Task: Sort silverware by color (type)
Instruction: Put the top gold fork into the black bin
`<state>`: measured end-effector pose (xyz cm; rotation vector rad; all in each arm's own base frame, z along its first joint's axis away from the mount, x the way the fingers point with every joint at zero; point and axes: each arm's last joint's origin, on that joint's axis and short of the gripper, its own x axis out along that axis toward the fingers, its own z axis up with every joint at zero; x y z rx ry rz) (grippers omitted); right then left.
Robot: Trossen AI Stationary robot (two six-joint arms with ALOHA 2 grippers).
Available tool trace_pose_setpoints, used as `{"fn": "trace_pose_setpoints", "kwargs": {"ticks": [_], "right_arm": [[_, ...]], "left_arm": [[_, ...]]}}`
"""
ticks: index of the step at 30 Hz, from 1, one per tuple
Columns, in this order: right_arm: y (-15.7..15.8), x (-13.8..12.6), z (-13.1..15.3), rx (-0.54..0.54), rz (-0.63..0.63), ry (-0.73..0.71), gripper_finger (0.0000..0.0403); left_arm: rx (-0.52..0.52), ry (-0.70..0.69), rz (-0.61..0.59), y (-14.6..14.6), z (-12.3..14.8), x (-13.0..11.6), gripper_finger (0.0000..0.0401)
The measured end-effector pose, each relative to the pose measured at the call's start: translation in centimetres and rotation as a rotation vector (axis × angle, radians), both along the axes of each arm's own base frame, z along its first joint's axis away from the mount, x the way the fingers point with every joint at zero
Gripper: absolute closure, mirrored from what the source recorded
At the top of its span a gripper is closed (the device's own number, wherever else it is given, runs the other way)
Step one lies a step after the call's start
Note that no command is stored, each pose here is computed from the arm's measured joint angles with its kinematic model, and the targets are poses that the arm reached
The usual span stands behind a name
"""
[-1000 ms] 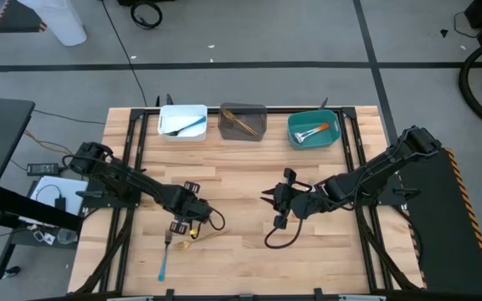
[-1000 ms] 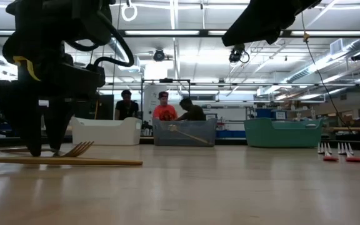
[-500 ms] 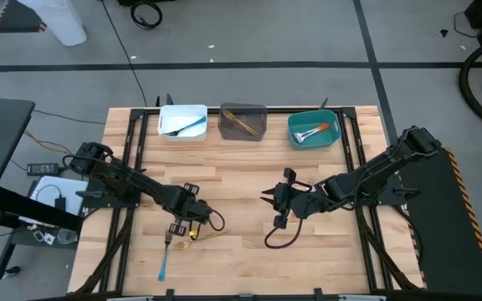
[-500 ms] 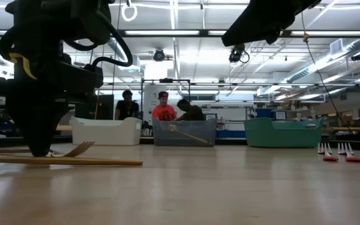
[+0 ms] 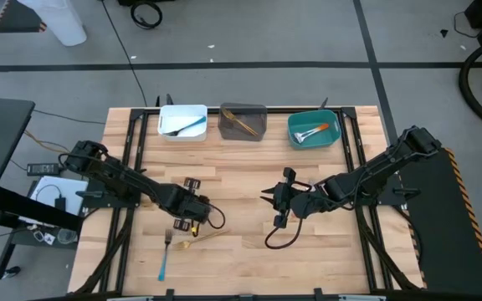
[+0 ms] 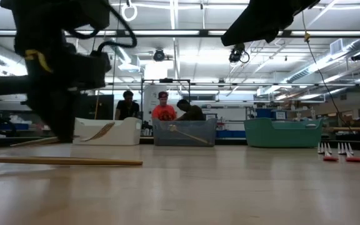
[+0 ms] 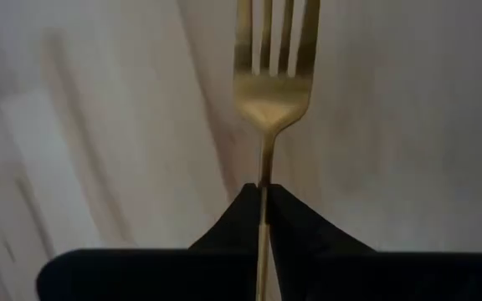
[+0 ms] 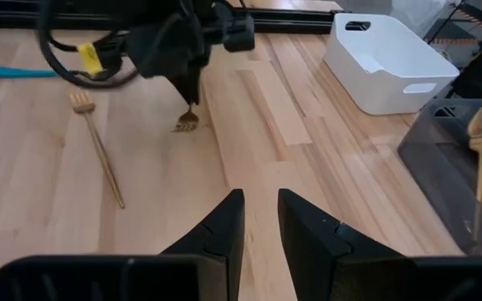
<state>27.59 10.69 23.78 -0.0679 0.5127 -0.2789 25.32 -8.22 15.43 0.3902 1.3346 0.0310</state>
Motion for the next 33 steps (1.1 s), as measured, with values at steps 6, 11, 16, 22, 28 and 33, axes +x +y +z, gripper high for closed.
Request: {"fn": "trace_pose_setpoints", "kwargs": {"ticks": [6, 11, 16, 22, 28, 33], "right_arm": [[-0.1, -0.1, -0.1, -0.017, -0.017, 0.006, 0.0317], [-0.3, -0.2, -0.2, -0.063, -0.059, 0.012, 0.0317], [-0.4, -0.2, -0.2, -0.076, -0.057, 0.026, 0.0317], [-0.7, -0.2, -0.4, -0.080, -0.063, 0.045, 0.0317], [-0.8, -0.4, -0.5, -0.097, -0.059, 0.067, 0.0317], [-0.8, -0.4, -0.6, -0.100, -0.060, 0.074, 0.0317]], "left_arm": [[-0.025, -0.205, 0.048, 1.7, 1.3, 0.4, 0.0381], [-0.041, -0.320, 0.087, 3.3, 2.4, 0.6, 0.0381], [-0.046, -0.462, 0.087, 4.0, 3.8, 1.5, 0.0381], [-0.050, -0.583, 0.096, 4.7, 4.8, 2.3, 0.0381], [-0.041, -0.717, 0.088, 5.5, 5.9, 3.3, 0.0381], [-0.032, -0.805, 0.076, 5.8, 6.7, 3.9, 0.0381]]}}
